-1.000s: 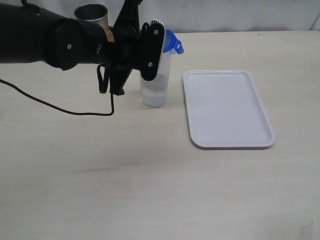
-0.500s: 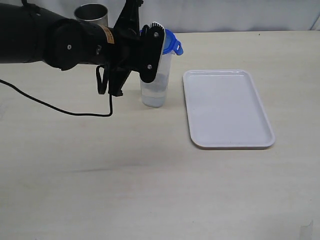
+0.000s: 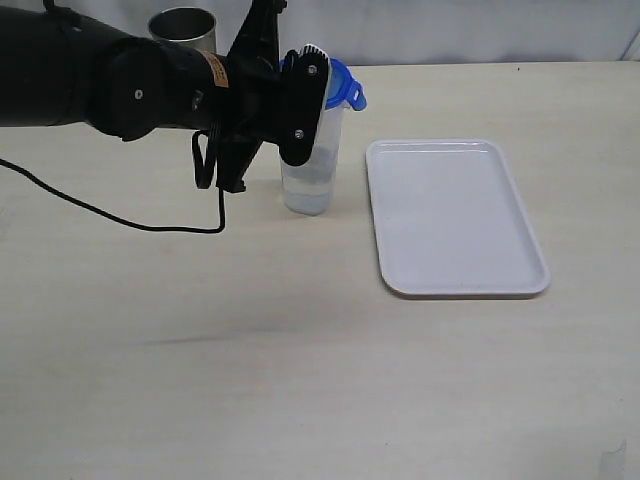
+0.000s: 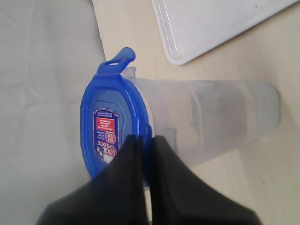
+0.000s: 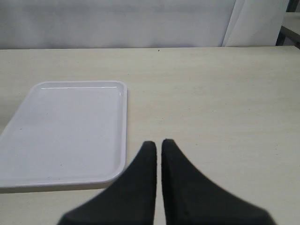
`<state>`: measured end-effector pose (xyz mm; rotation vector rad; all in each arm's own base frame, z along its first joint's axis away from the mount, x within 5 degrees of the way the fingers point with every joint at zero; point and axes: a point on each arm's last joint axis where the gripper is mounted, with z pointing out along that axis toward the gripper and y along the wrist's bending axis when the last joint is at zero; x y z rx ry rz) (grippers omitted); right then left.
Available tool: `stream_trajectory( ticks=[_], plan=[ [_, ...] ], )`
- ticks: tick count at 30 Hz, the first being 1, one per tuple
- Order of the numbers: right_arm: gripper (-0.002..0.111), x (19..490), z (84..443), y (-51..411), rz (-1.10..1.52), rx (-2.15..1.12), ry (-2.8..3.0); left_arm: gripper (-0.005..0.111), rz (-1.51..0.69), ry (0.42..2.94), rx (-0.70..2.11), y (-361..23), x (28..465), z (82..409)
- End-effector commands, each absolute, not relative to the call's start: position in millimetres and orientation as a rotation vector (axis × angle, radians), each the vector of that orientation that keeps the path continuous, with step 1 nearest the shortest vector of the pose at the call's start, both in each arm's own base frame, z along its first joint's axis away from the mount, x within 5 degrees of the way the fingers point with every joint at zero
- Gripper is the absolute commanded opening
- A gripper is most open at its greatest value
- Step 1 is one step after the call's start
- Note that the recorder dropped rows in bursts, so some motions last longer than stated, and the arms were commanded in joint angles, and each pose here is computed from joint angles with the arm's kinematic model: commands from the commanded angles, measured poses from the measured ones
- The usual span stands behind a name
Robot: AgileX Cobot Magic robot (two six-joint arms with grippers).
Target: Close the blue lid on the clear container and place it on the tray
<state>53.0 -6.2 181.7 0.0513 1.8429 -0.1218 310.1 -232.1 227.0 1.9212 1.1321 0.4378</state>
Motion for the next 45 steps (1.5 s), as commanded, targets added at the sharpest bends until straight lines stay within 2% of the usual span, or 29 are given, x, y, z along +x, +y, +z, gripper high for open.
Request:
stream_trajectory(
  ticks=[1, 27, 30, 37, 45],
  plan=[
    [0.004, 53.1, 182.0, -6.3, -0.128, 0.048, 1.83, 0.0, 0.434, 1.129, 1.917, -232.9, 308.3, 229.1],
    [0.004, 53.1, 182.0, -6.3, -0.128, 0.048, 1.83, 0.002, 0.403, 1.179, 1.887, -232.7, 308.0, 228.8],
    [0.004, 53.1, 182.0, -6.3, -0.128, 0.048, 1.83, 0.009, 0.402, 1.18, 1.889, -232.7, 307.9, 228.6],
    [0.004, 53.1, 182.0, -6.3, -0.128, 0.048, 1.83, 0.039, 0.402, 1.18, 1.889, -232.7, 307.9, 228.6],
    [0.004, 53.1, 182.0, -6.3, -0.128, 0.048, 1.83, 0.058, 0.402, 1.18, 1.889, -232.7, 307.9, 228.6]
  ],
)
